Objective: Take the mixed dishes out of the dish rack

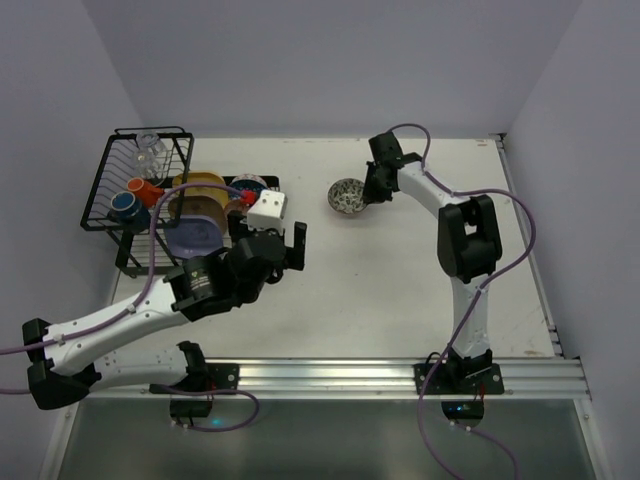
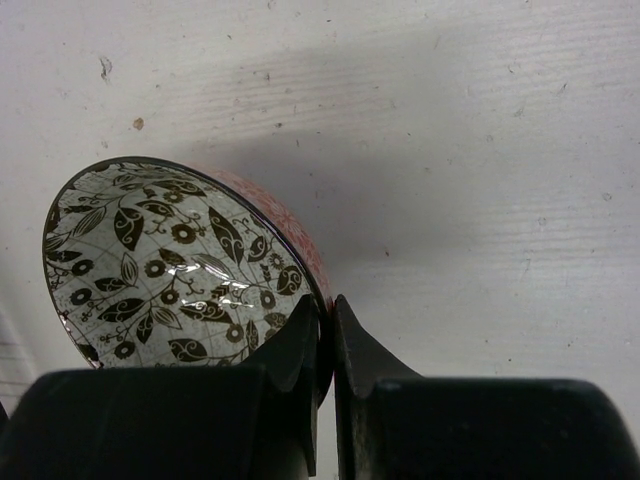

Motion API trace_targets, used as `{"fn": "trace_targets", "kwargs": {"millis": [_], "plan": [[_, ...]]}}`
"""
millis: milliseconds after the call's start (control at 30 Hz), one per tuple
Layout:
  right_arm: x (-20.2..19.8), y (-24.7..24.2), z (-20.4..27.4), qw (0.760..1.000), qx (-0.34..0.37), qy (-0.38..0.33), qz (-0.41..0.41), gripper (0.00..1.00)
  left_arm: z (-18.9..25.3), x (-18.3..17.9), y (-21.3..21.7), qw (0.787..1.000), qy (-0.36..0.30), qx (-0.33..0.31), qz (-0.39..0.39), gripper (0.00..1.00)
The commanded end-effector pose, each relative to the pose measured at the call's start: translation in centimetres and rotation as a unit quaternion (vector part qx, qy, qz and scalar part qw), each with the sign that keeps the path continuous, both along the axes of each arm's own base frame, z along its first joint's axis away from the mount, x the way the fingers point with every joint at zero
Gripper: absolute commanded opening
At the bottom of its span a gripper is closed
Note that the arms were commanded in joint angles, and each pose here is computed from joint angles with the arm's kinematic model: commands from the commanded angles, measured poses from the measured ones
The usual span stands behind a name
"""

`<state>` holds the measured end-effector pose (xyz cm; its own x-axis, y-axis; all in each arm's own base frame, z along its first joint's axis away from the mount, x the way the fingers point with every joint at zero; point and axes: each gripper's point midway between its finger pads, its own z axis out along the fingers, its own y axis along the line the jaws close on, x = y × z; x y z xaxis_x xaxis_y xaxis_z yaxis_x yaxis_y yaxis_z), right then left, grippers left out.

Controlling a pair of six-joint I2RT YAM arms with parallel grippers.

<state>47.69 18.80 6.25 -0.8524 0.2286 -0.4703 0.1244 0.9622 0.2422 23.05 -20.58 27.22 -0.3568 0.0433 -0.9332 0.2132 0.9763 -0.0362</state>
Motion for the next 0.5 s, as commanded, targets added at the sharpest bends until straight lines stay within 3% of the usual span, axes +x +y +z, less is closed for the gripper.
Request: {"fn": "trace_targets", "kwargs": {"millis": [0, 300, 467], "plan": [[1.9, 0.5, 2.6, 0.999, 0.020, -0.046, 0.003, 0.06, 0.9, 1.2, 1.3, 0.997, -0.018, -0.048, 0.065, 1.00], [1.6, 0.2, 3.5, 0.998, 0.029, -0.057, 0.005, 0.29, 0.8, 3.7, 2.5, 0.991, -0.004, -0.071, 0.111, 1.00], [1.4, -0.9, 6.6, 0.996, 0.030, -0.080, -0.001, 0.53, 1.6, 6.1, 2.8, 0.987, -0.006, -0.091, 0.134, 1.00]]}}
